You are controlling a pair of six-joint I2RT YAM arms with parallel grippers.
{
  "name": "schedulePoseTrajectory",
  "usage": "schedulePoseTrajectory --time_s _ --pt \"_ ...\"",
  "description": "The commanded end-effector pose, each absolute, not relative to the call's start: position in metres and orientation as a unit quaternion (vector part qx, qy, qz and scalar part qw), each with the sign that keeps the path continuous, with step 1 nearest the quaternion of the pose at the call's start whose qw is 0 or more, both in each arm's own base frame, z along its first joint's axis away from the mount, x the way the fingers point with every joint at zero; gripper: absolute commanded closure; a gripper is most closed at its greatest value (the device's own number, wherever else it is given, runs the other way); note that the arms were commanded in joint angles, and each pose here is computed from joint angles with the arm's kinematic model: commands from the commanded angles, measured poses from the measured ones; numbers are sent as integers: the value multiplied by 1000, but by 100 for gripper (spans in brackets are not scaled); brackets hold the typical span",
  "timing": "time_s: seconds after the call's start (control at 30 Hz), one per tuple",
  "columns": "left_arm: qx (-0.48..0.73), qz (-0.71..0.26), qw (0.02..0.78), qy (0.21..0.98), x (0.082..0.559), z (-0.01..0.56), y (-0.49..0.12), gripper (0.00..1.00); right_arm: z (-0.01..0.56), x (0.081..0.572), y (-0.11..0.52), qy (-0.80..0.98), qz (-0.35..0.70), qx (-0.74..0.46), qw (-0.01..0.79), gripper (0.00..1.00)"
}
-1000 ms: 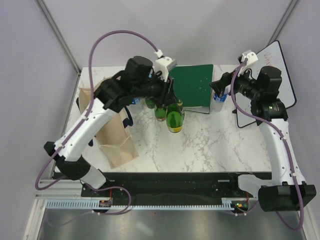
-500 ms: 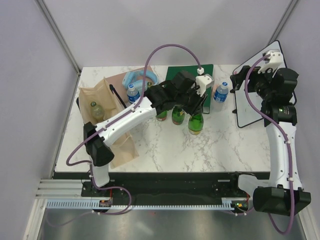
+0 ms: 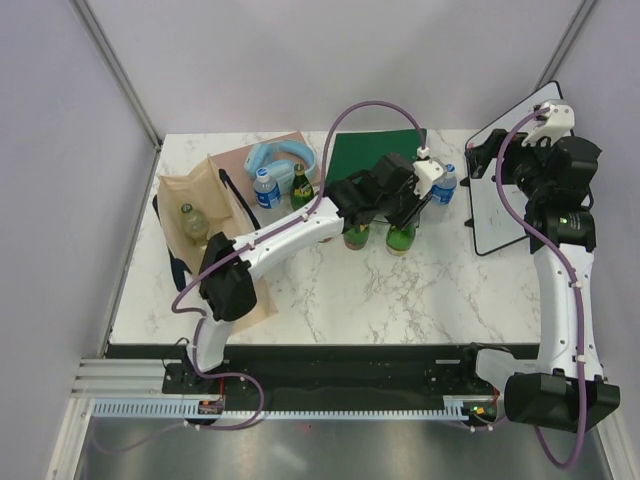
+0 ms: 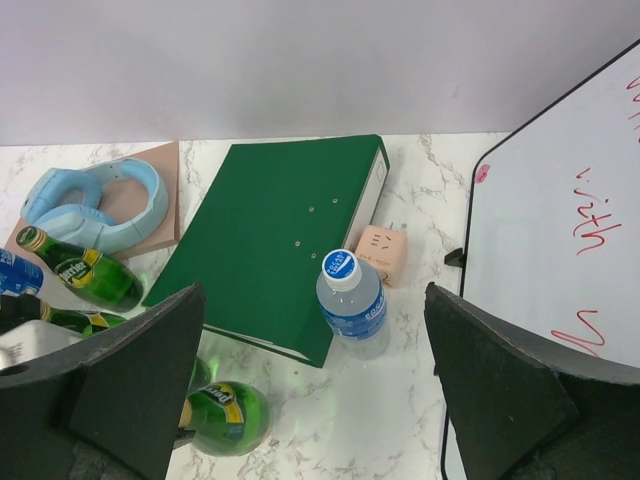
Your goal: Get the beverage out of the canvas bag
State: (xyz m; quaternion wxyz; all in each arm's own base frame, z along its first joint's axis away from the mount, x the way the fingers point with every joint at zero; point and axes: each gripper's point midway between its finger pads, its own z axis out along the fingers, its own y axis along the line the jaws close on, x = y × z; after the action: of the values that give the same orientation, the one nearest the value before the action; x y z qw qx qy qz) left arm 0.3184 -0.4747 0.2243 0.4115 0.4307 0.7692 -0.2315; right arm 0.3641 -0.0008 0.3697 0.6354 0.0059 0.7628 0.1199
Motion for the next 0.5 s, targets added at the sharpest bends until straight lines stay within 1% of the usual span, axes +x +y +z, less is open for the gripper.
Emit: schedulePoseTrajectory --time_s 0.0,0.13,0.3,0.37,0.4,0.43,0.47 --pt "402 -240 551 690 352 311 -499 98 382 360 -2 749 121 11 651 2" --pt "404 -218 555 694 364 295 -503 98 377 361 -2 753 123 12 647 2" --pt "402 -212 544 705 368 278 -505 97 374 360 -1 754 125 11 644 2" --pt "402 -212 539 709 367 273 -505 92 373 359 -1 755 124 12 644 2" --pt "401 -211 538 711 368 271 -504 88 372 359 0 756 126 10 643 2" --pt "398 -211 538 713 368 271 -504 78 369 359 0 757 127 12 641 2" --pt "397 -211 537 714 367 270 -503 73 369 359 0 757 127 12 641 2"
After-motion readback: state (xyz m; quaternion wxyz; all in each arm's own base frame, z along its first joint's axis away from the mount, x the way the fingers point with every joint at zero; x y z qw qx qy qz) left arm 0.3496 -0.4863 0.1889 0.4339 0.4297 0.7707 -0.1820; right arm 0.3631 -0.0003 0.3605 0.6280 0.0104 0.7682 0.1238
